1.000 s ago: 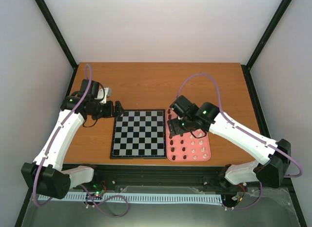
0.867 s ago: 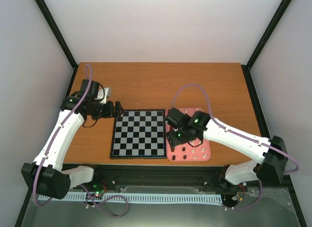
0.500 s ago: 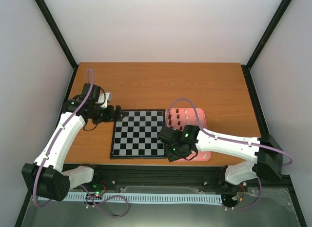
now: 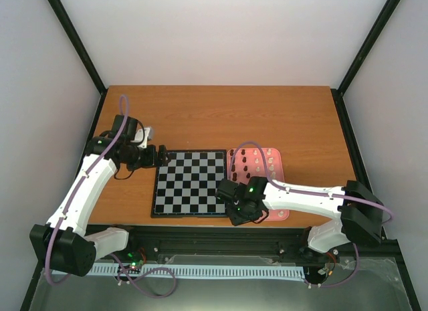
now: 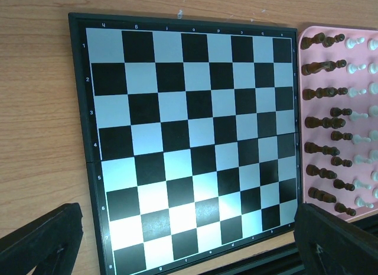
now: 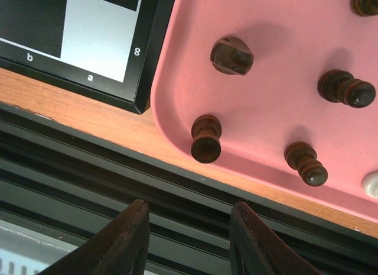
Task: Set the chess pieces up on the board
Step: Pick up the chess piece from the storage box.
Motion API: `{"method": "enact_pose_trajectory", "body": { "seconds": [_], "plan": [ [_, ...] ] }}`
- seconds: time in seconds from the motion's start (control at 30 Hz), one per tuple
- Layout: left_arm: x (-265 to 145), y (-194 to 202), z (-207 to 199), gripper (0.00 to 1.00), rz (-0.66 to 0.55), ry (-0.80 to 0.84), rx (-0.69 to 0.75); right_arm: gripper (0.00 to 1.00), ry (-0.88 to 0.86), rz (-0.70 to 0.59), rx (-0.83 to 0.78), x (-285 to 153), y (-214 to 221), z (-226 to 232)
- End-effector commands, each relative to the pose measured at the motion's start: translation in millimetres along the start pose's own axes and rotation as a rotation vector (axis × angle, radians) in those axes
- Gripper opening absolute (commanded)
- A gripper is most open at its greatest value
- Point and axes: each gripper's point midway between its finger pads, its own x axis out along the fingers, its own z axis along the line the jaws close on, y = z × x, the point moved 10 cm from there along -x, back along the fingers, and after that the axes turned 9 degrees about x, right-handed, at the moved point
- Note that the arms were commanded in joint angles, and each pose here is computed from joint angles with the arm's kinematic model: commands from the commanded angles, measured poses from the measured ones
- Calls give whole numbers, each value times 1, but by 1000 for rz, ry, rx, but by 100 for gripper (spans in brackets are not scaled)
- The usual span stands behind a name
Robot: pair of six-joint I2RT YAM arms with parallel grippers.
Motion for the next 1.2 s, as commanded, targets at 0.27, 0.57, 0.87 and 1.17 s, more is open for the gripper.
{"method": "enact_pose_trajectory", "body": {
  "seconds": [0.27,0.57,0.87,1.17],
  "plan": [
    [0,-5,-2,100,-12,-1,23,39,3,-17,42,13,-7,-6],
    [2,-6,0,100,-4,-14,24,38,21,-16,35,23,-14,-6],
    [6,-6,1,100,6,-18,22,35,28,-1,28,29,-19,-7],
    [8,-7,1,100,11,-16,22,30,26,12,17,35,-22,-4]
  ]
}}
